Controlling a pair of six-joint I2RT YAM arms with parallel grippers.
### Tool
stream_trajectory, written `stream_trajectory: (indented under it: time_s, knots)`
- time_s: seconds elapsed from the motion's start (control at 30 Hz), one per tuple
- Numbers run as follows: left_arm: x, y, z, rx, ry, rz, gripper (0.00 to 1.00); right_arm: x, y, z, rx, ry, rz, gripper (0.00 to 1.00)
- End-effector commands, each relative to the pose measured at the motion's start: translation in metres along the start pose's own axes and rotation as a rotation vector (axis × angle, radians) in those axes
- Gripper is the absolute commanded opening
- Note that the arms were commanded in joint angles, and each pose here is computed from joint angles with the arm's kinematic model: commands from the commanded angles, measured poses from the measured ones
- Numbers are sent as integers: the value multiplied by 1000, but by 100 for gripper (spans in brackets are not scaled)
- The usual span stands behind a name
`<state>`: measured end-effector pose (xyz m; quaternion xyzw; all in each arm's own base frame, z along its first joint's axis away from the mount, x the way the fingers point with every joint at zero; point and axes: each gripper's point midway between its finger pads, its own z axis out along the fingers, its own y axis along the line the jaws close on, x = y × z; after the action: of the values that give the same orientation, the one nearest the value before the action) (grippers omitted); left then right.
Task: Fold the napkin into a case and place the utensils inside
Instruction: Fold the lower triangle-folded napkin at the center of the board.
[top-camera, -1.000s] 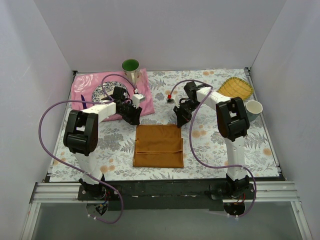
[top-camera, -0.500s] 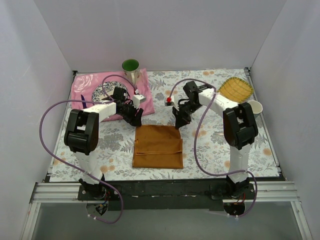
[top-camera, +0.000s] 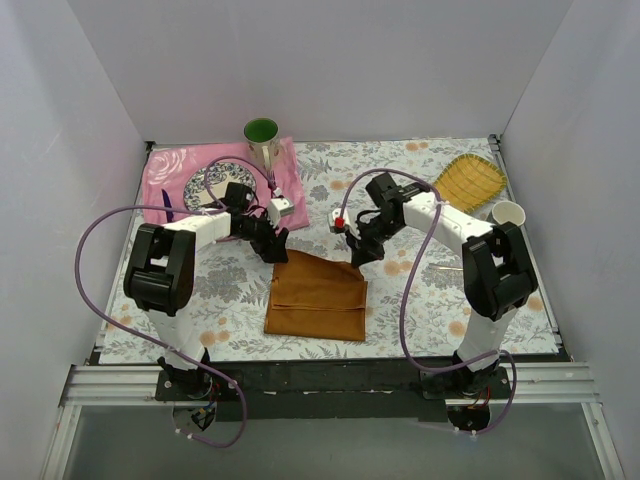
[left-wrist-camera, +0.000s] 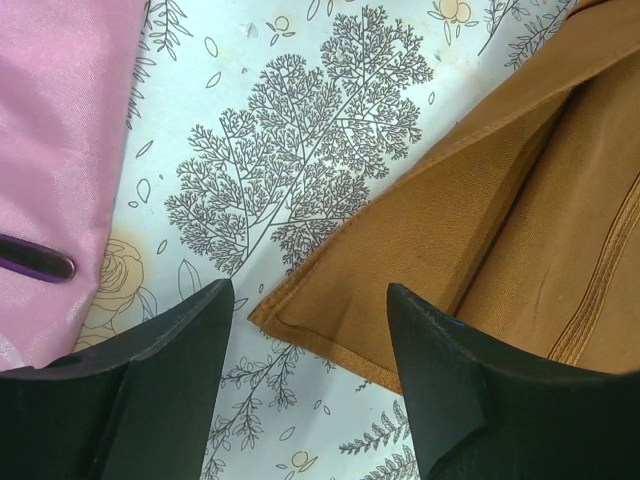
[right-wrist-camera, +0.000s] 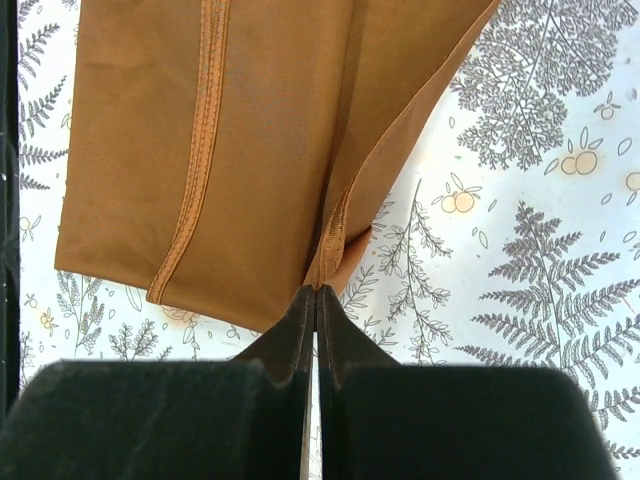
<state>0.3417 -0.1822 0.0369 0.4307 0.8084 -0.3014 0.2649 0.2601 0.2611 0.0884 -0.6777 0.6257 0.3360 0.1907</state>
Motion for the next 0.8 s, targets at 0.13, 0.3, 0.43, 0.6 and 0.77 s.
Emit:
stream_trajectory:
  time_s: [0.13, 0.3, 0.43, 0.6, 0.77]
  knots:
    - [-32, -2, -13, 1, -100, 212, 63, -12, 9, -4, 16, -16, -188, 1]
    - [-25, -8, -12, 40, -88, 289, 63, -13, 13, -4, 22, -16, -238, 1]
    - [-18, -12, -10, 68, -77, 327, 61, -12, 17, -4, 32, -10, -291, 1]
    - [-16, -19, -14, 103, -59, 328, 45, -9, 22, -5, 34, 0, -309, 1]
    - [-25, -30, -29, 93, -83, 371, 22, -11, 26, -7, 35, 1, -317, 1]
